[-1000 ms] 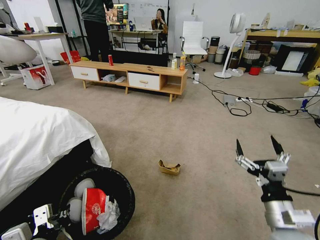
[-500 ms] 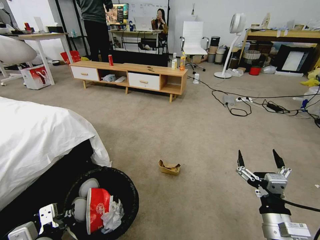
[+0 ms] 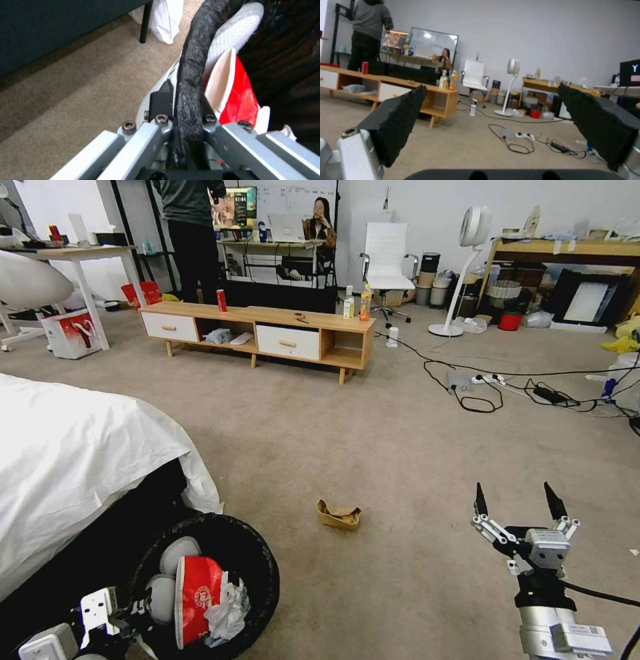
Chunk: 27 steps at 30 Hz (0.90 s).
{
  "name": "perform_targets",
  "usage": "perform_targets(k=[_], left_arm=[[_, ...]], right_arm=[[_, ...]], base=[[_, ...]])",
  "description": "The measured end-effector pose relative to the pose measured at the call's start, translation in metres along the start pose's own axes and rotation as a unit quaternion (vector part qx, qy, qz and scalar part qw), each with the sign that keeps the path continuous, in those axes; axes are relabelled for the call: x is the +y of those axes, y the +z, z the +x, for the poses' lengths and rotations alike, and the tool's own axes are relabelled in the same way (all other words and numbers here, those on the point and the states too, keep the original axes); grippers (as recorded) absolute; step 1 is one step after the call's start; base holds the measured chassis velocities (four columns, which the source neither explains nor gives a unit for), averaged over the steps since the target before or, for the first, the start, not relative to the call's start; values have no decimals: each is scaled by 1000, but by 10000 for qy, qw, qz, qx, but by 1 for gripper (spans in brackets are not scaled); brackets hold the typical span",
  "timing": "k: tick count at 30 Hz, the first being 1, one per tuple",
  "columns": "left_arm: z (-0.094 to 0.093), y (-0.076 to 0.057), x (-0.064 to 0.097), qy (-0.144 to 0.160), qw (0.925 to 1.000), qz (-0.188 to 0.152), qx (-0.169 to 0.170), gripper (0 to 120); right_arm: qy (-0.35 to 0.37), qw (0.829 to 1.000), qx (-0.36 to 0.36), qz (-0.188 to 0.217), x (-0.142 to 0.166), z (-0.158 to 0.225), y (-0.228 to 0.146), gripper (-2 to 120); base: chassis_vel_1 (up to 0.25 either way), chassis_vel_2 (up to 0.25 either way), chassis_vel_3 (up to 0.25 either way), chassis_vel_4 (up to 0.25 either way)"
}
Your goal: Pick up the trash bin and place the garbage on the floor into it.
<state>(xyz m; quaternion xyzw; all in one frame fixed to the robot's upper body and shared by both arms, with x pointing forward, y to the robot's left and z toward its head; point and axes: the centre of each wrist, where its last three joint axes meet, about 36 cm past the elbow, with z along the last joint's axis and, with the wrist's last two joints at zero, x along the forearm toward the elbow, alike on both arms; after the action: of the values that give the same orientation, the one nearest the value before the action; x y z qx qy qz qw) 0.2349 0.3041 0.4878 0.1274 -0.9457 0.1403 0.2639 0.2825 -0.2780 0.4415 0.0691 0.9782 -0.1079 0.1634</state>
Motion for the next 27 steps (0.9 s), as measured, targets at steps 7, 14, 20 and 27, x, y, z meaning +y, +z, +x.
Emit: perform_targets(k=[7, 14, 20, 27], left_arm=[[0, 0, 0, 0, 10000, 4, -10, 3], [-1, 0, 1, -12, 10000, 13, -10, 3], [-1, 0, 1, -25, 10000, 18, -11, 3], [-1, 0, 1, -27, 10000, 23, -9, 3]], right_arm=[[0, 10000, -14, 9, 0, -2, 1, 100], [11, 10000, -23, 6, 0, -5, 4, 100], [14, 10000, -21, 10, 0, -6, 6, 100], [13, 10000, -24, 13, 0, -7, 7, 100]], base=[[-45, 39, 36, -21], [-130, 120, 127, -125], [-141, 140, 125, -139], [-98, 109, 93, -118]])
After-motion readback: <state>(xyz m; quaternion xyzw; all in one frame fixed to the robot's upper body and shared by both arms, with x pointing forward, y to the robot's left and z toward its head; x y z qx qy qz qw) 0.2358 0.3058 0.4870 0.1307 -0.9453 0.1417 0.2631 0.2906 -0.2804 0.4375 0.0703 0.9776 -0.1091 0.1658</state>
